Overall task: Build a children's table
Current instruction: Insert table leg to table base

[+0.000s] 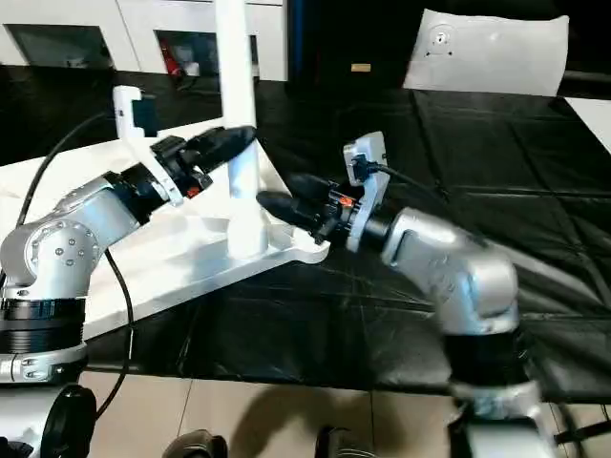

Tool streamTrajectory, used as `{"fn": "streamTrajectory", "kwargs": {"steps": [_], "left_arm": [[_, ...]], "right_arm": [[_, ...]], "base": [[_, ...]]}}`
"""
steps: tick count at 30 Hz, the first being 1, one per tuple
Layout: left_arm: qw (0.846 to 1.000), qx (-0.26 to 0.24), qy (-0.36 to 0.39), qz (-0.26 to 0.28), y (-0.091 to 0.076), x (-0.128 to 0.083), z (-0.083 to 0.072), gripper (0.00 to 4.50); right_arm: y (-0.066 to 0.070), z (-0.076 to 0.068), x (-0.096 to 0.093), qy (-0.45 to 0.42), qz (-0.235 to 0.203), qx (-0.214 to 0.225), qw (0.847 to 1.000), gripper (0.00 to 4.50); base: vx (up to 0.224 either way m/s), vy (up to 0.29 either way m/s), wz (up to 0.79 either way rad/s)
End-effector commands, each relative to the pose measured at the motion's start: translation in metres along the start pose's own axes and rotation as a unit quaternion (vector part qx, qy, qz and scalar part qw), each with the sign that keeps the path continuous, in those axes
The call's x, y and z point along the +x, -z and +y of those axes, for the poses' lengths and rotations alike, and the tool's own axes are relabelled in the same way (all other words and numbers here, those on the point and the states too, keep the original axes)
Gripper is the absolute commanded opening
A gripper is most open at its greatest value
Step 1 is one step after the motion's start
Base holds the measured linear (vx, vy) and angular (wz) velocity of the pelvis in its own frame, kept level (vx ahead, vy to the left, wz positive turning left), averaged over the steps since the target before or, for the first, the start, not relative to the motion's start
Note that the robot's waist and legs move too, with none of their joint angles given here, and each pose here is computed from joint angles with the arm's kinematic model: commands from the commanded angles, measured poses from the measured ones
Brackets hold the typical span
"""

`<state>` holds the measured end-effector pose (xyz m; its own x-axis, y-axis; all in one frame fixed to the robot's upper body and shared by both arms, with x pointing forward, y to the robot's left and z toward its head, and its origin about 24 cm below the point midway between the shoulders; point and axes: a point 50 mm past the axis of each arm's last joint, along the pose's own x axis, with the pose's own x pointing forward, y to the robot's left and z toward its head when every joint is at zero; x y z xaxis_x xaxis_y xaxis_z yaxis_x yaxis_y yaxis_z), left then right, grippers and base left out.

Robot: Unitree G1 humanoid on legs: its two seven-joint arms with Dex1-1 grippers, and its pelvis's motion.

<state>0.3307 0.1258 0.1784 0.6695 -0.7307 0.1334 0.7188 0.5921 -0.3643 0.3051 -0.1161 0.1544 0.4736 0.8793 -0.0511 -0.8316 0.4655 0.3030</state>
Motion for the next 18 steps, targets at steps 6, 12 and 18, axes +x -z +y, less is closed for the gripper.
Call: {"fn": "streamTrajectory", "kwargs": {"steps": [6, 12, 18], "left_arm": [[0.994, 0.03, 0.105, -0.002, -0.006, 0.002, -0.027, 1.84], [0.987, 0.033, 0.16, 0.007, -0.005, 0.001, -0.04, 1.84], [0.981, 0.041, 0.19, 0.026, -0.001, 0.001, -0.046, 1.84]], "right_arm": [[0.005, 0.0, 0.003, -0.039, 0.048, -0.002, 0.998, 4.21], [0.007, 0.003, 0.003, -0.075, 0.06, -0.007, 0.995, 4.21], [0.007, 0.004, 0.003, -0.097, 0.067, -0.015, 0.993, 3.84]], "base": [[0.0, 0.0, 0.0], [0.0, 0.0, 0.0], [0.0, 0.0, 0.0]]}}
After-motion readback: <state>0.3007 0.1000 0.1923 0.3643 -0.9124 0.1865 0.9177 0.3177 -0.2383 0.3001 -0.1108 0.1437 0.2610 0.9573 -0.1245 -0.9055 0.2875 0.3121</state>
